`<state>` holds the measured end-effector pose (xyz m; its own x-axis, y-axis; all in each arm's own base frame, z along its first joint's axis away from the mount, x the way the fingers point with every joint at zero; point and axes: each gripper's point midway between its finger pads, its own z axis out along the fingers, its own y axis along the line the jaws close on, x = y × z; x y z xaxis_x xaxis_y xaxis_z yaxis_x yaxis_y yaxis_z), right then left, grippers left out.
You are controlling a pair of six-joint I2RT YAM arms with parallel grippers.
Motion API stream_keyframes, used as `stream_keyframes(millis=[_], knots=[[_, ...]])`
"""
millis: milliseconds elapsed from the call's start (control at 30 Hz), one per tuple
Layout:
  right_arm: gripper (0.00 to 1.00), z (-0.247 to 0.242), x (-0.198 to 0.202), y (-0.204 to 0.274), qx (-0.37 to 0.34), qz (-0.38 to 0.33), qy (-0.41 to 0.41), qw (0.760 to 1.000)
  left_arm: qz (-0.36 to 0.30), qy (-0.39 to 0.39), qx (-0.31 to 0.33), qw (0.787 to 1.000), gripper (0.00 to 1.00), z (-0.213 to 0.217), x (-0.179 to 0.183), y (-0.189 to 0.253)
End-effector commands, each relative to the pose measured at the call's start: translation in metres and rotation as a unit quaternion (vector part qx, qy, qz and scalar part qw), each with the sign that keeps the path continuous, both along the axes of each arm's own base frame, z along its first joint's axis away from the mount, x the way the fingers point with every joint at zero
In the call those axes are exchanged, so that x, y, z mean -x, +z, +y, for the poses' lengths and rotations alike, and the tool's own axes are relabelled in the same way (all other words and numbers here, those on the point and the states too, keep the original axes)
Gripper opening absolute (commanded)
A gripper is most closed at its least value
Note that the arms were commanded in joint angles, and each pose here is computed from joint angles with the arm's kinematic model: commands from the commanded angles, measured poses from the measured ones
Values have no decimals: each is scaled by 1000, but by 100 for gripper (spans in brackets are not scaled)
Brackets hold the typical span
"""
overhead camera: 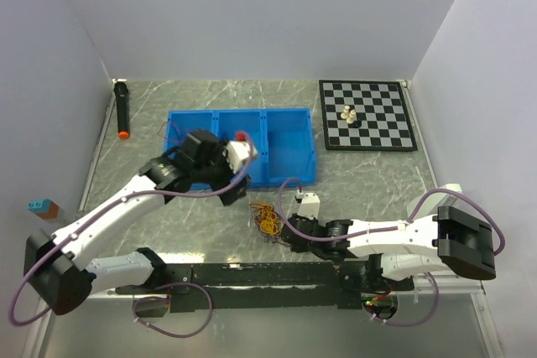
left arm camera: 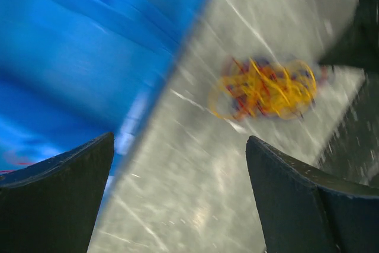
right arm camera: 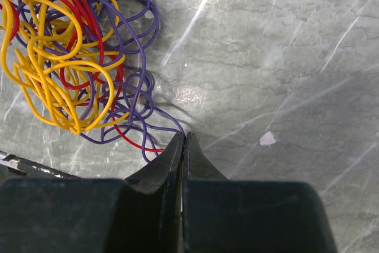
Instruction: Untangle the cables
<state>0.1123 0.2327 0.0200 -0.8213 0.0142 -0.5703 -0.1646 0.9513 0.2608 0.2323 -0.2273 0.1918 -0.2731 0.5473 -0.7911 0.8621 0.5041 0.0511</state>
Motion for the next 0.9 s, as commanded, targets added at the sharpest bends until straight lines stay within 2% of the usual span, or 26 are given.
stream_keyframes(millis=[0, 133, 200, 233, 300, 333, 433, 567, 700, 867], knots=[[0, 7, -4, 14, -19, -17, -7, 1000, 54, -91, -23, 994, 97, -19, 37, -34], [0, 8, -4, 14, -16, -16, -6, 1000, 72, -117, -39, 990, 97, -27, 46, -49], [0, 8, -4, 13, -11, -14, -4, 1000, 40, -94, -55, 993, 97, -26, 32, -46], [0, 9, -4, 13, -9, -16, -2, 1000, 17, -63, -61, 996, 98, -22, 18, -39], [0, 9, -4, 12, -7, -14, 0, 1000, -55, 34, -48, 997, 99, 7, -31, -4], [0, 9, -4, 12, -7, -14, 2, 1000, -80, 91, -23, 992, 96, 31, -58, 18], [0, 10, -2, 9, -9, -11, 5, 1000, -104, 227, 22, 968, 97, 104, -116, 59], [0, 14, -2, 6, -5, -9, 13, 1000, -105, 340, 33, 934, 99, 182, -156, 65], [0, 19, -4, 7, 0, -10, 15, 1000, -47, 386, 23, 921, 97, 219, -171, 30], [0, 19, -4, 7, -3, -11, 16, 1000, -4, 412, 17, 911, 97, 250, -169, -2]])
